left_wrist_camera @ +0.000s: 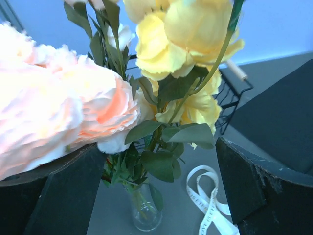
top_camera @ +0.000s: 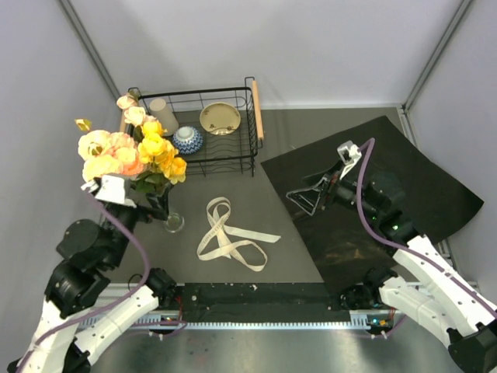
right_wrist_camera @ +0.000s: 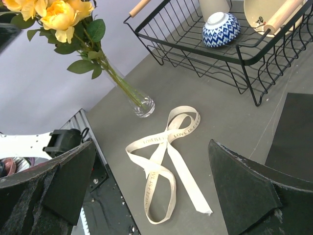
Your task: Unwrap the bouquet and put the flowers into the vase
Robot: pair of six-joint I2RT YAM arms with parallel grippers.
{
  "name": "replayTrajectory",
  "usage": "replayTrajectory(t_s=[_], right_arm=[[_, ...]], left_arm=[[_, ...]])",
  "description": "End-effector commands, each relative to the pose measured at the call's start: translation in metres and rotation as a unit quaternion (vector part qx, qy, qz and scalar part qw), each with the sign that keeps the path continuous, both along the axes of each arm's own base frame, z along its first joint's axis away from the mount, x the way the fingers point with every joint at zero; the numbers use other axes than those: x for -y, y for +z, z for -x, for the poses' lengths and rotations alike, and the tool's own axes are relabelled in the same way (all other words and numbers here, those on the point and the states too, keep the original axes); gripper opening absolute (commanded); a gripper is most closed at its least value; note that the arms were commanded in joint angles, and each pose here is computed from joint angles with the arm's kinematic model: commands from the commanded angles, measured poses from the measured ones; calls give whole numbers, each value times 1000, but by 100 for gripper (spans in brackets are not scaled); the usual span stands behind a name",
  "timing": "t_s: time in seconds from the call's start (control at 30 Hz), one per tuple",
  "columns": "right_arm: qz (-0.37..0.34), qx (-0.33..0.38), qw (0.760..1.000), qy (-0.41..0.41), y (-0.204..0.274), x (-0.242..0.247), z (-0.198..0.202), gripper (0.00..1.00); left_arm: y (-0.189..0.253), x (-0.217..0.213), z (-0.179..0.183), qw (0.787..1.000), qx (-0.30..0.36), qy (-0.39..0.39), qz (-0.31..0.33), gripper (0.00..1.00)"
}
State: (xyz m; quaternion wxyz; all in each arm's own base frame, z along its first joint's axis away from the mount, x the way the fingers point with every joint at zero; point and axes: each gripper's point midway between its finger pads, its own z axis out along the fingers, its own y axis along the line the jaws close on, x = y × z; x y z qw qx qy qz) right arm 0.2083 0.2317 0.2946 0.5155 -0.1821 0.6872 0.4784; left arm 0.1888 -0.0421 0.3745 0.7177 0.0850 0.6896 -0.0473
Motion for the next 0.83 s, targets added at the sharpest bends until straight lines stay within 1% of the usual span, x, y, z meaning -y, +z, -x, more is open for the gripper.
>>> replayTrajectory(t_s=[0.0, 0.07, 0.1, 0.17, 0.23, 0.27, 0.3, 0.37, 0.4, 0.47, 0.5, 0.57, 0.6, 0.67, 0.7, 0.73, 0.77, 0.8], right_arm=[[-16, 28, 999, 8, 21, -4, 0, 99], [-17, 22, 1000, 2, 20, -3, -1, 99], [-18, 15, 1000, -15, 21, 0, -5, 99], [-4, -15, 999, -37, 12, 5, -9, 99], [3, -38, 995, -87, 14, 16, -20, 99], [23, -74, 991, -107, -1, 23, -20, 99], [27, -81, 987, -140, 3, 31, -28, 99], [63, -105, 980, -155, -10, 39, -26, 99], [78, -98, 977, -170, -7, 45, -29, 99], [103, -112, 967, -204, -15, 57, -34, 99], [127, -119, 956, -235, -19, 70, -35, 99], [153, -116, 944, -268, -20, 87, -36, 99], [176, -102, 936, -288, -16, 100, -36, 99], [191, -72, 931, -303, -3, 114, -29, 99], [207, -42, 930, -300, 10, 121, -24, 99], [210, -35, 925, -316, 19, 130, -21, 99], [217, -27, 904, -367, 32, 152, -22, 99], [206, -5, 898, -389, 61, 165, -16, 99]], left_arm=[[25, 5, 28, 997, 13, -61, 41, 99], [38, 8, 41, 994, 26, -90, 52, 99], [40, 15, 48, 991, 26, -120, 50, 99], [59, 16, 65, 985, 47, -148, 77, 99], [77, 19, 82, 976, 68, -184, 96, 99], [84, 18, 87, 973, 77, -191, 103, 99], [90, 16, 91, 971, 85, -195, 110, 99], [106, 11, 101, 966, 104, -200, 129, 99], [111, 10, 103, 964, 110, -200, 135, 99], [122, 5, 107, 961, 120, -197, 150, 99], [124, 6, 107, 960, 120, -198, 155, 99], [131, 7, 105, 960, 119, -197, 159, 99], [133, 8, 104, 960, 119, -198, 160, 99], [138, 9, 100, 960, 118, -193, 163, 99], [140, 9, 98, 961, 117, -190, 165, 99], [145, 7, 98, 960, 121, -187, 169, 99], [149, 9, 95, 960, 121, -186, 171, 99], [154, 9, 94, 960, 123, -184, 172, 99]])
